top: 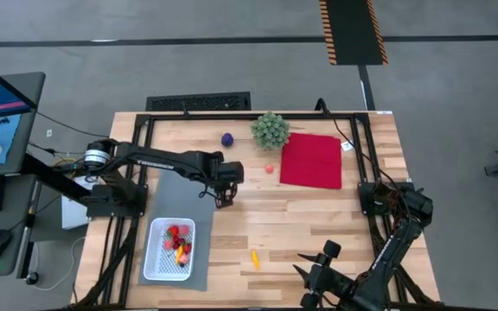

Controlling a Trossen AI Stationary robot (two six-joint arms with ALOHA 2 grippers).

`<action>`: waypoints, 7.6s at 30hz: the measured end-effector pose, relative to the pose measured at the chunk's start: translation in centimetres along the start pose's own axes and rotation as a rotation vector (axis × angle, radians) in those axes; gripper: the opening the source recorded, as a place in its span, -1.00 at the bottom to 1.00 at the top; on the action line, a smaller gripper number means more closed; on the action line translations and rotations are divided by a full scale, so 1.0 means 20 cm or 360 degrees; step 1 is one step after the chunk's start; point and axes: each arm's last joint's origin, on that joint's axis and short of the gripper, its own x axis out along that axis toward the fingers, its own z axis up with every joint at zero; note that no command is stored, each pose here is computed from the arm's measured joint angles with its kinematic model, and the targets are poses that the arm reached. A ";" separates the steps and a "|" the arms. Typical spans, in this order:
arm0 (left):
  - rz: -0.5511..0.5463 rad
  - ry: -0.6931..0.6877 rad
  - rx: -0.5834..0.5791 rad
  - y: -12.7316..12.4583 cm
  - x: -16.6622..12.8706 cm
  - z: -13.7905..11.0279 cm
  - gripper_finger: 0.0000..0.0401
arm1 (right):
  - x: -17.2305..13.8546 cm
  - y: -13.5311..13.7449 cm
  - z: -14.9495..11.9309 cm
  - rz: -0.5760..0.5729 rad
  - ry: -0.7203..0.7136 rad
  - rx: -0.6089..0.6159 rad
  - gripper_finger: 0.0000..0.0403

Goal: Pick and placing Produce into tupperware
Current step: Put the red cherry into the white basket

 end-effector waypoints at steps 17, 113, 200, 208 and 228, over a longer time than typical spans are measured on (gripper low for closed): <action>0.0056 0.0320 0.0143 0.08 0.35 -0.01 0.06 | 0.01 0.01 -0.02 0.0025 0.0036 0.0014 -0.13; 0.0022 0.0282 -0.0740 0.15 0.49 0.06 -0.85 | 0.01 0.03 -0.06 0.0077 0.0055 0.0002 -0.13; 0.0073 0.0549 -0.0260 0.21 0.27 -0.07 -0.79 | -0.02 0.07 -0.06 0.0184 0.0071 -0.0004 -0.13; -0.0028 0.0421 -0.0246 -0.05 -0.11 -0.17 -0.81 | -0.02 0.07 -0.06 0.0184 0.0071 -0.0005 -0.13; 0.0031 0.0561 -0.0368 -0.77 -0.34 -0.85 -0.73 | 0.08 0.06 -0.01 0.0130 0.0087 -0.0010 -0.13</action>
